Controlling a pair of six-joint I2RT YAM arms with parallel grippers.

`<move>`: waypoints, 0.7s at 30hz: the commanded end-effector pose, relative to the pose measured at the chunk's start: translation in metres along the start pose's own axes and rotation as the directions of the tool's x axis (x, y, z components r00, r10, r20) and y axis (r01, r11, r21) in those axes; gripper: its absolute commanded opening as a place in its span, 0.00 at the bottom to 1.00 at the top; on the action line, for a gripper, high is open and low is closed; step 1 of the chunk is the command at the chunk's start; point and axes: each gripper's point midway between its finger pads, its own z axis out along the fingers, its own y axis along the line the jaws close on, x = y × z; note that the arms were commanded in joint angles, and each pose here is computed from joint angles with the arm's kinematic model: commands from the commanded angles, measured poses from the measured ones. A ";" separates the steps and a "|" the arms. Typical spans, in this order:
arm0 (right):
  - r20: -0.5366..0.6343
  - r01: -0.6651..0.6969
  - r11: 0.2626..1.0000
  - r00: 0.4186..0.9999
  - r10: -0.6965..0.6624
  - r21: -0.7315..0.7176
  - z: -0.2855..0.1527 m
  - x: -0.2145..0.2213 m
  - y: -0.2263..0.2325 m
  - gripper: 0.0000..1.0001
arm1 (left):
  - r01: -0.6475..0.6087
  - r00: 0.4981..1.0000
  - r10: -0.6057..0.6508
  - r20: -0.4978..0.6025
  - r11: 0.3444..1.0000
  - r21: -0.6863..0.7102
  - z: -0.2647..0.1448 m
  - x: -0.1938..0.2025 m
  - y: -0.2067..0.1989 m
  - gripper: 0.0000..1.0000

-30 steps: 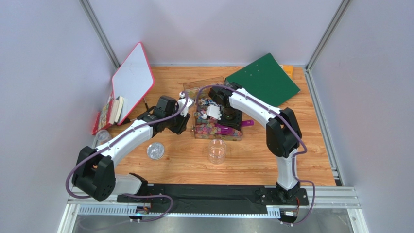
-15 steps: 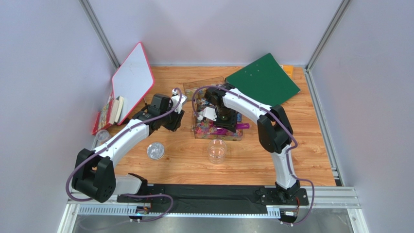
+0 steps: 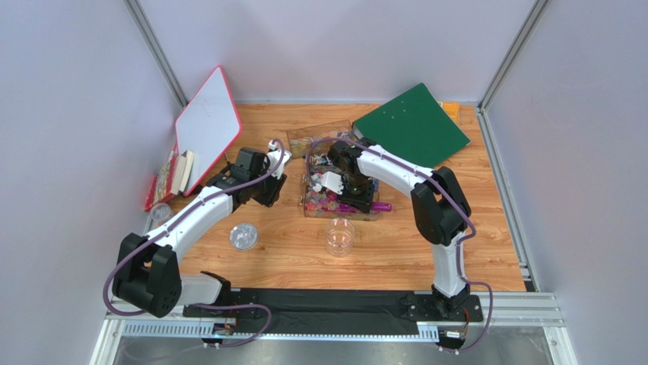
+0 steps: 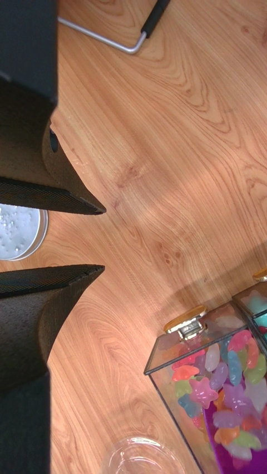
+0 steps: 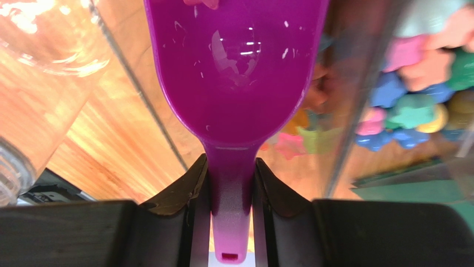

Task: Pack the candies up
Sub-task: Scoop the fake candies from the storage box.

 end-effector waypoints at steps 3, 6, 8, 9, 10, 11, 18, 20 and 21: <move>0.151 0.027 0.999 0.988 -0.021 -0.039 -0.001 -0.016 0.023 0.00 | -0.064 0.997 0.065 0.049 0.997 -0.031 -0.016 -0.024 0.011 0.45; 0.186 0.010 1.000 0.983 -0.006 -0.023 0.001 -0.025 0.017 0.00 | -0.086 0.995 0.087 0.053 0.996 -0.033 -0.018 -0.028 0.013 0.45; 0.219 -0.008 1.000 0.976 0.011 -0.013 -0.001 -0.030 0.012 0.00 | -0.095 0.994 0.096 0.052 0.995 -0.037 -0.019 -0.031 0.014 0.45; 0.239 -0.023 1.000 0.971 0.024 -0.004 -0.004 -0.034 0.008 0.00 | -0.096 0.994 0.098 0.050 0.995 -0.036 -0.019 -0.031 0.014 0.45; 0.254 -0.026 1.000 0.967 0.026 -0.004 -0.006 -0.036 0.007 0.00 | -0.097 0.994 0.099 0.047 0.995 -0.036 -0.018 -0.032 0.015 0.45; 0.267 -0.036 0.999 0.963 0.034 0.003 -0.009 -0.036 0.003 0.00 | -0.096 0.994 0.097 0.045 0.995 -0.037 -0.018 -0.033 0.015 0.45; 0.390 -0.057 0.996 0.920 0.025 0.069 -0.023 -0.041 -0.007 0.00 | -0.100 0.994 0.102 0.042 0.994 -0.042 -0.019 -0.041 0.018 0.45; 0.399 -0.069 0.995 0.917 0.034 0.073 -0.022 -0.036 -0.005 0.00 | -0.101 0.994 0.103 0.040 0.994 -0.044 -0.019 -0.043 0.019 0.45; 0.413 -0.073 0.994 0.910 0.033 0.081 -0.023 -0.037 -0.006 0.00 | -0.103 0.994 0.105 0.038 0.994 -0.046 -0.019 -0.045 0.020 0.45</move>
